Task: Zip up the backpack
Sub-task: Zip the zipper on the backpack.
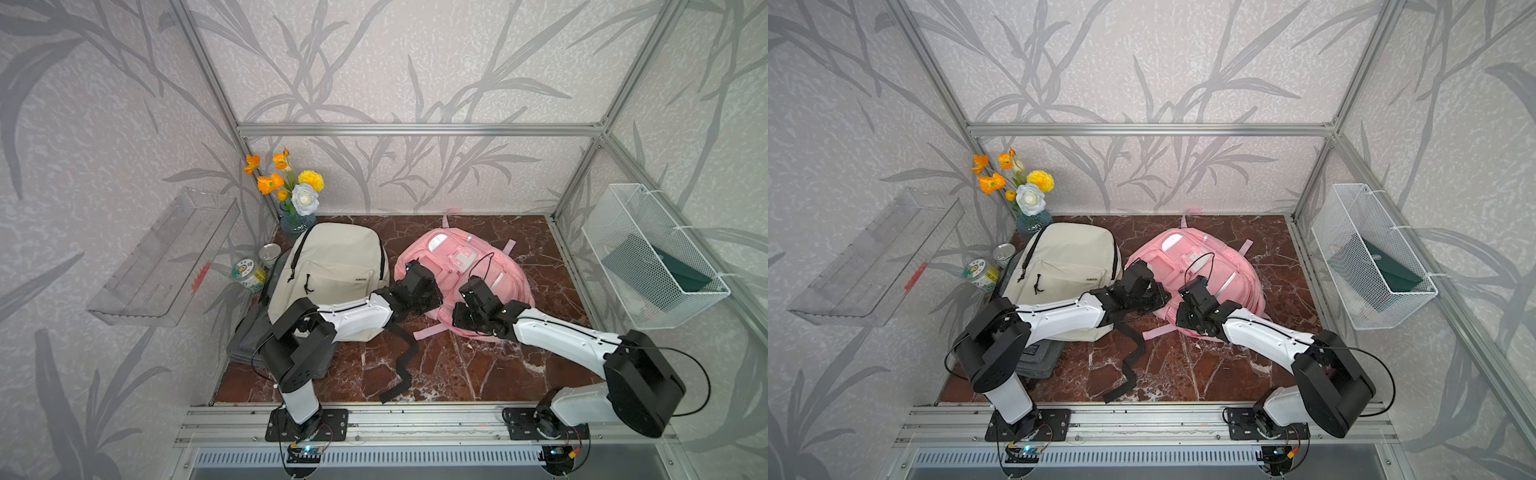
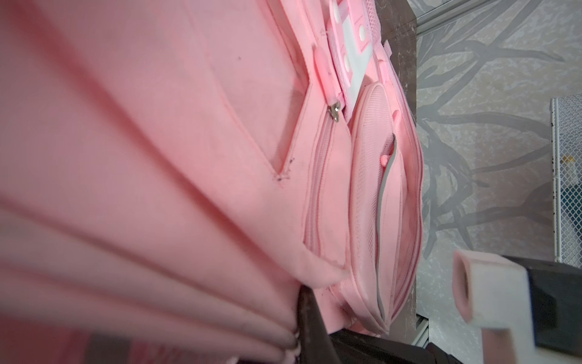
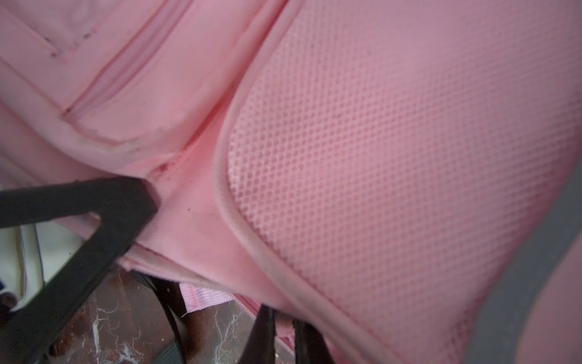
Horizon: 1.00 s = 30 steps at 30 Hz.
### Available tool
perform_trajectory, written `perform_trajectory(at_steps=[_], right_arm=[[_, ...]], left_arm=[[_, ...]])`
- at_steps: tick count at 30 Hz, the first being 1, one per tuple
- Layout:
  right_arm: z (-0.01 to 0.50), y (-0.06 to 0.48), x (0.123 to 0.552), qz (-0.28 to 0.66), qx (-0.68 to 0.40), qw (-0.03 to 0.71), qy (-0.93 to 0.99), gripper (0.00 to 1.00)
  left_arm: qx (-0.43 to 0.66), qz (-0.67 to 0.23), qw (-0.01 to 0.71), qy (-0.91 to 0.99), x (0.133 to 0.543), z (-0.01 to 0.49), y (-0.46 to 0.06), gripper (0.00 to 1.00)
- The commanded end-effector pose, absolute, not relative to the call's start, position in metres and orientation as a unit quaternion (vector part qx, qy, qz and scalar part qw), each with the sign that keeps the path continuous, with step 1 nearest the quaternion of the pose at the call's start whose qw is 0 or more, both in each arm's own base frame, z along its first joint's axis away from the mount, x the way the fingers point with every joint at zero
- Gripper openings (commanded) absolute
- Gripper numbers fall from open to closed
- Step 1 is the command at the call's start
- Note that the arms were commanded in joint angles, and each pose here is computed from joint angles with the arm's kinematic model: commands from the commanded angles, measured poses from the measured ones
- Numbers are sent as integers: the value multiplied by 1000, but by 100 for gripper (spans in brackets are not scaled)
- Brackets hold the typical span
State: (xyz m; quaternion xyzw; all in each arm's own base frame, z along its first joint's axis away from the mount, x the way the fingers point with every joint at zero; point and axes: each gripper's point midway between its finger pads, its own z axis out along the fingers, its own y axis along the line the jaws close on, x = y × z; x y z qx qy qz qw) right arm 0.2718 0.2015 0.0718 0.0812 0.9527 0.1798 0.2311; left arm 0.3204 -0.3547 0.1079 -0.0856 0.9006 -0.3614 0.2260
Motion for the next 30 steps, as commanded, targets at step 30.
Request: perform_trajectory(at_steps=[30], right_arm=[[67, 203, 237, 161, -37, 242, 956, 36]], left_arm=[[-45, -367, 223, 902, 312, 120, -363, 0]])
